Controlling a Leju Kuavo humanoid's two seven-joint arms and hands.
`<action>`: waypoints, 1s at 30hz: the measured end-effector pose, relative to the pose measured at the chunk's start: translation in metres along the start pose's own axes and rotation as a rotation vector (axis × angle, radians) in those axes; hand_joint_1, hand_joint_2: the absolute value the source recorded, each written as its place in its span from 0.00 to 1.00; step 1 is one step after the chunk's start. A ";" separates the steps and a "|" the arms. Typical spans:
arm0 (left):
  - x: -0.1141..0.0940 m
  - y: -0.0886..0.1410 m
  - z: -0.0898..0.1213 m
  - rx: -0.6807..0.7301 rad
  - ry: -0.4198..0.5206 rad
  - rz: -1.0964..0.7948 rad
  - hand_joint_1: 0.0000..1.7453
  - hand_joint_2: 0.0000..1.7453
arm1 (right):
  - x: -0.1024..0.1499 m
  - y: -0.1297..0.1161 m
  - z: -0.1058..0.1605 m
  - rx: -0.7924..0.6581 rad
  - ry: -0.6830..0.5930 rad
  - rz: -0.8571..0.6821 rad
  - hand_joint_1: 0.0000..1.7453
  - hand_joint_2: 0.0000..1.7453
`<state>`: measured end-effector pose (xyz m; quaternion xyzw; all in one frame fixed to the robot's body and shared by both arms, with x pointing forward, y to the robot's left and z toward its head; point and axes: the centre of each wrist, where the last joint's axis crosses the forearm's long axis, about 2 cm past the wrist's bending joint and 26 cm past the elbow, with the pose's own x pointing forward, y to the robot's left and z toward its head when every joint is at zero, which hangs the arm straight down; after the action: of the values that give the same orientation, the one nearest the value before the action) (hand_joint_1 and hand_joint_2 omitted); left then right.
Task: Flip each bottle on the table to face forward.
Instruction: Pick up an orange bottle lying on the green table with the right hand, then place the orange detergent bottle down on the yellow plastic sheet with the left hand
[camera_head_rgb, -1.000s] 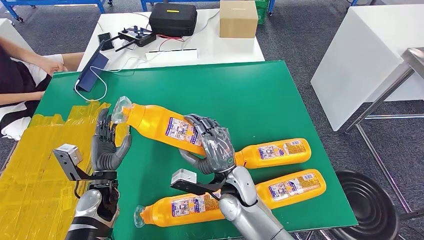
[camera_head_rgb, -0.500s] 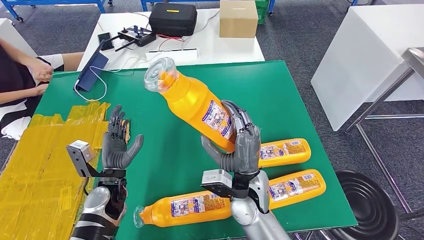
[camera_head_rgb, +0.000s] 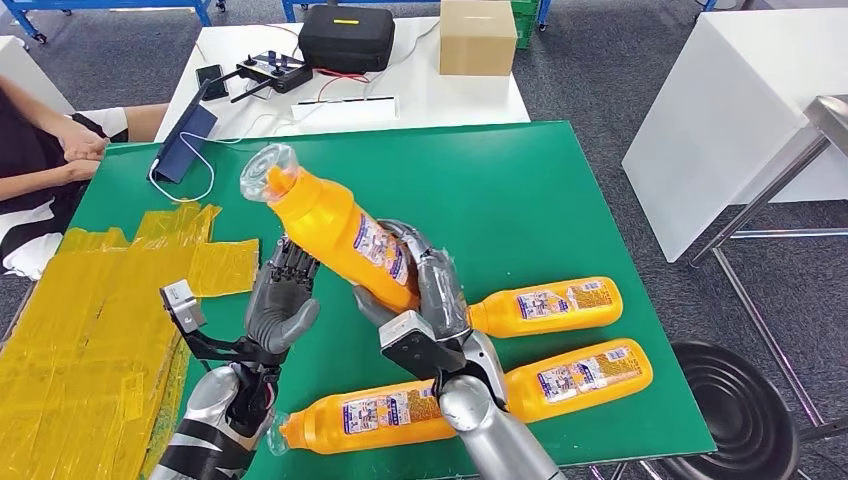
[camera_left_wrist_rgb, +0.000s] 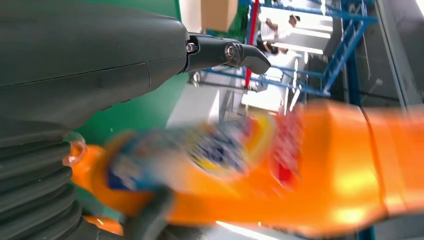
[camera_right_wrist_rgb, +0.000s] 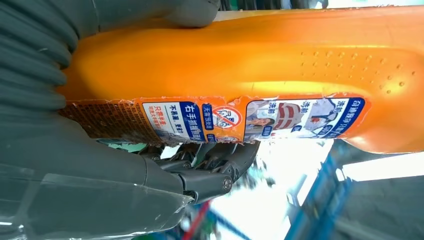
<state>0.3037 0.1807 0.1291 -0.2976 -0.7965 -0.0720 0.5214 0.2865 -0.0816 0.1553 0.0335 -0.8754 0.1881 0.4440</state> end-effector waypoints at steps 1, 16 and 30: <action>0.000 -0.001 -0.001 -0.011 -0.003 0.005 0.00 1.00 | -0.002 0.004 0.000 0.031 0.010 -0.018 1.00 1.00; -0.001 0.007 0.000 -0.006 0.008 -0.021 0.00 1.00 | -0.004 0.047 0.000 0.305 -0.005 -0.017 1.00 1.00; -0.007 0.014 0.003 0.088 0.031 -0.054 1.00 1.00 | -0.001 0.053 0.001 0.347 -0.015 0.064 1.00 1.00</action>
<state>0.3110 0.1907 0.1187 -0.2516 -0.7984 -0.0554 0.5443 0.2743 -0.0333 0.1378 0.0834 -0.8337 0.3502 0.4186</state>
